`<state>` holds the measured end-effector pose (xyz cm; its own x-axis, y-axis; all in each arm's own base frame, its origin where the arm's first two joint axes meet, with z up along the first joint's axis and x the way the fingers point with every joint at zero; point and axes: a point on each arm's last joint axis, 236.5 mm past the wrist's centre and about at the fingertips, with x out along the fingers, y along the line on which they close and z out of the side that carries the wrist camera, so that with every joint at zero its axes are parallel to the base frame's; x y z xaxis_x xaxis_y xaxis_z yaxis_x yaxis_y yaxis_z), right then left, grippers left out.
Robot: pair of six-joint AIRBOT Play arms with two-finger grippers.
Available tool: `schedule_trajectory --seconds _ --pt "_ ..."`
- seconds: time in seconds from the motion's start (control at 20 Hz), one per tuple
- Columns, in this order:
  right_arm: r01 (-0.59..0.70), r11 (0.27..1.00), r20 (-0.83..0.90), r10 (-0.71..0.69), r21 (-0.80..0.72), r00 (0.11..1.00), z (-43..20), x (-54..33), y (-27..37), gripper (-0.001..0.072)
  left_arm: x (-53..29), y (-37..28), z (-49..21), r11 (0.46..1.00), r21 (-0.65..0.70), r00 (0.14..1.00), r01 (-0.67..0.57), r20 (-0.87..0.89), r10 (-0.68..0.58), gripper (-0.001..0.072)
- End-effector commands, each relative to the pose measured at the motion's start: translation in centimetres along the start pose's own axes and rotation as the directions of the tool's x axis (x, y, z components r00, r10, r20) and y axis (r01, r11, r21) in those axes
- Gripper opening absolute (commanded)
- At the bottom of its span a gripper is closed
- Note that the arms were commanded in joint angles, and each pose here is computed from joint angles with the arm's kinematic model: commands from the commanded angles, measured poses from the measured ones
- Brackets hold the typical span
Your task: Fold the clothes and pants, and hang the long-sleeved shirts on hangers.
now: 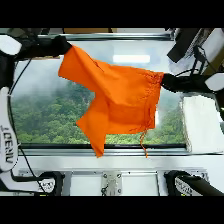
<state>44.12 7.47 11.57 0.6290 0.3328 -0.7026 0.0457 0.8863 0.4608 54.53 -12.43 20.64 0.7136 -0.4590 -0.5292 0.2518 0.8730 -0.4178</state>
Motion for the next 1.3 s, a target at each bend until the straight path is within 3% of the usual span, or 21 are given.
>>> schedule_trajectory --seconds 0.0,0.25,0.55,0.75,1.0,1.25 --pt "0.04 0.998 0.053 -0.042 0.037 0.998 2.4 4.1 -2.8 0.0591 3.2 3.5 -2.5 0.996 -0.079 0.99 -0.026 -0.139 0.015 0.0587" --pt "0.058 0.997 0.128 -0.051 -0.053 0.99 4.0 -1.7 -2.4 0.0578 -1.3 10.1 -7.3 0.966 -0.218 0.954 -0.142 -0.29 0.075 0.0585" --pt "0.036 0.991 0.044 -0.031 -0.131 0.999 -0.7 -6.4 0.1 0.0578 -3.6 12.5 -28.7 0.871 -0.359 0.792 -0.334 -0.609 0.053 0.0585" --pt "0.003 0.986 0.045 0.004 -0.168 0.999 -1.9 -7.4 2.0 0.0578 -2.1 10.9 -35.6 0.787 -0.506 0.812 -0.354 -0.583 -0.01 0.0586" --pt "-0.024 0.98 0.024 0.03 -0.199 0.999 -2.7 -7.0 3.5 0.0578 0.2 9.2 -37.1 0.821 -0.463 0.827 -0.334 -0.562 0.02 0.0585" --pt "-0.024 0.98 0.023 0.03 -0.198 0.999 -2.7 -7.0 3.5 0.0578 2.4 8.0 -37.9 0.837 -0.44 0.779 -0.325 -0.627 -0.027 0.0585"
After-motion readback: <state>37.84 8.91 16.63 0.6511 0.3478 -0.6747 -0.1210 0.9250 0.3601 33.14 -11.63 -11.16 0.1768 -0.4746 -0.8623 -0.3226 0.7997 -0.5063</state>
